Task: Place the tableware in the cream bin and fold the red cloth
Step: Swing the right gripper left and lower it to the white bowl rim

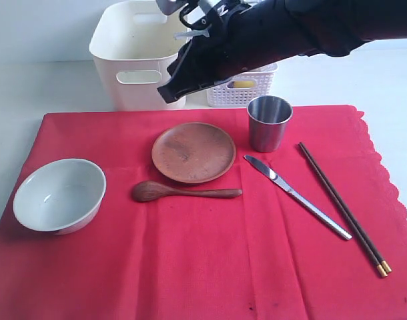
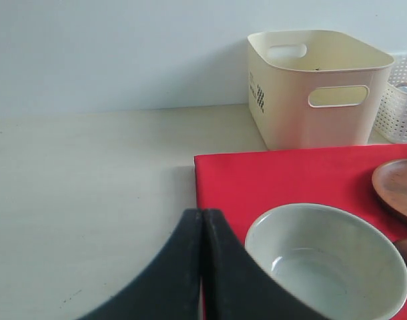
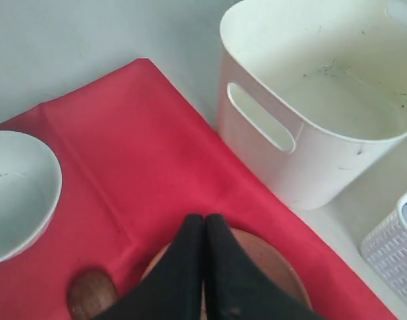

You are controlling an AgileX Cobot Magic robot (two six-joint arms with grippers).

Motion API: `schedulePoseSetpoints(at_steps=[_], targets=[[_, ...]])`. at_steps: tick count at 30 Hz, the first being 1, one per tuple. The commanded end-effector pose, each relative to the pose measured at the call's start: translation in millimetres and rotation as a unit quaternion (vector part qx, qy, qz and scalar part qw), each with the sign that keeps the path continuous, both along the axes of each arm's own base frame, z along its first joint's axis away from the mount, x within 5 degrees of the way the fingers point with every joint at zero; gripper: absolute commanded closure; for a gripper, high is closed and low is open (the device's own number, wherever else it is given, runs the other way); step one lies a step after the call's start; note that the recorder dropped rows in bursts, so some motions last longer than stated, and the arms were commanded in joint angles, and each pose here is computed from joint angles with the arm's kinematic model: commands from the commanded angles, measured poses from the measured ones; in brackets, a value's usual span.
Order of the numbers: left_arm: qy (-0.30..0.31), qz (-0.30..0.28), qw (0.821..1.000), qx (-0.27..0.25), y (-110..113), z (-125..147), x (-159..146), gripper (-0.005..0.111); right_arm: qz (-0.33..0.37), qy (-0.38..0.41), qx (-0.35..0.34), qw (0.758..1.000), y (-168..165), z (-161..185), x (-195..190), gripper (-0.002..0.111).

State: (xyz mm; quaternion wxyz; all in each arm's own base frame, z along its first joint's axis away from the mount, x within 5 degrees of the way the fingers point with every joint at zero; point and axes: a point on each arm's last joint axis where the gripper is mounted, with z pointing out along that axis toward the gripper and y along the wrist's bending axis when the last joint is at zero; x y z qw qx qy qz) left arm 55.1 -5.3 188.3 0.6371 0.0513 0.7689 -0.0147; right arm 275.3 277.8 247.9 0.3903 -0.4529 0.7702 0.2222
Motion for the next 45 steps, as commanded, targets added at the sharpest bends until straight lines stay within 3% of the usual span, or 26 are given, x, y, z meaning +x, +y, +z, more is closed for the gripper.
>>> schedulePoseSetpoints(at_steps=[1,6,15,26,32,38,41,45], targets=[[-0.004,0.0,1.0,-0.007,0,1,0,0.106,0.007,0.012,0.003,1.0,1,0,-3,0.108],[-0.004,0.0,1.0,-0.007,0,1,0,0.106,0.036,0.066,0.01,0.997,3,-2,-13,0.108],[-0.004,0.0,1.0,-0.007,0,1,0,0.106,0.099,0.067,0.009,0.993,14,-2,-29,0.108],[-0.004,0.0,1.0,-0.007,0,1,0,0.106,0.196,0.052,-0.003,0.979,53,-2,-85,0.108],[-0.004,0.0,1.0,-0.007,0,1,0,0.106,0.214,0.071,-0.021,0.974,60,-5,-102,0.108],[-0.004,0.0,1.0,-0.007,0,1,0,0.106,0.183,0.096,-0.064,0.976,57,-13,-104,0.108],[-0.004,0.0,1.0,-0.007,0,1,0,0.106,0.172,0.113,-0.068,0.976,59,-20,-103,0.103],[-0.004,0.0,1.0,-0.007,0,1,0,0.106,0.166,0.128,-0.08,0.975,63,-38,-100,0.088]])
